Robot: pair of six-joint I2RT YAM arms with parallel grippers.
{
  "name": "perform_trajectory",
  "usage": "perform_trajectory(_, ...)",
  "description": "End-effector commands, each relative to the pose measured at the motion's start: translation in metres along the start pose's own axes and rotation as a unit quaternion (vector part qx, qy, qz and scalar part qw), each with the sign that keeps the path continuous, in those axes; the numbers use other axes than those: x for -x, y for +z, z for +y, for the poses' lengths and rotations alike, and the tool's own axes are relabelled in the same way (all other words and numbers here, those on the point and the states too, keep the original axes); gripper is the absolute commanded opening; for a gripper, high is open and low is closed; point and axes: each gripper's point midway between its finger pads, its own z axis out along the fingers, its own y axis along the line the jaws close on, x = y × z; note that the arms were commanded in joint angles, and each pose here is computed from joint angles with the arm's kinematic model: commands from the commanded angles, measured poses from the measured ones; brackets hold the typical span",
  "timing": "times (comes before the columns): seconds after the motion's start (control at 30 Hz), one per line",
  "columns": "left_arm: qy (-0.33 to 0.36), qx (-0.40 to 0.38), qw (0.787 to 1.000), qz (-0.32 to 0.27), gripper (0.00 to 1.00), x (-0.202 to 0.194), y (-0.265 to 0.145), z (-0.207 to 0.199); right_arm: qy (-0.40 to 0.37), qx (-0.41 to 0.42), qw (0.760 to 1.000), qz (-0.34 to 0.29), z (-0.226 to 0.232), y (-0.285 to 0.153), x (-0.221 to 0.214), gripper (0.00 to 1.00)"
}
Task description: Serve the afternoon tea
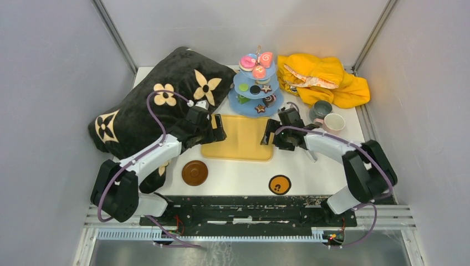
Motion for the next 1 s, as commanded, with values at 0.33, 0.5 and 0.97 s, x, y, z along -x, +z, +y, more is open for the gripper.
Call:
perform_trajectory(0.33,-0.027,0.141,0.99,0.0,0.99,-0.011,-0.039,0.054,-0.063,-0.073,0.995,0.02,-0.046,-0.121,-0.051,0.91)
perform_trajectory(0.5,-0.078,0.221,0.972,0.029,0.99,-0.041,-0.043,0.085,-0.04,-0.083,0.994,0.054,-0.058,-0.129,-0.081,0.91)
perform_trajectory(0.97,-0.133,0.321,0.938,0.018,0.99,-0.076,-0.054,0.131,-0.054,-0.095,0.991,0.077,-0.064,-0.131,-0.089,0.92)
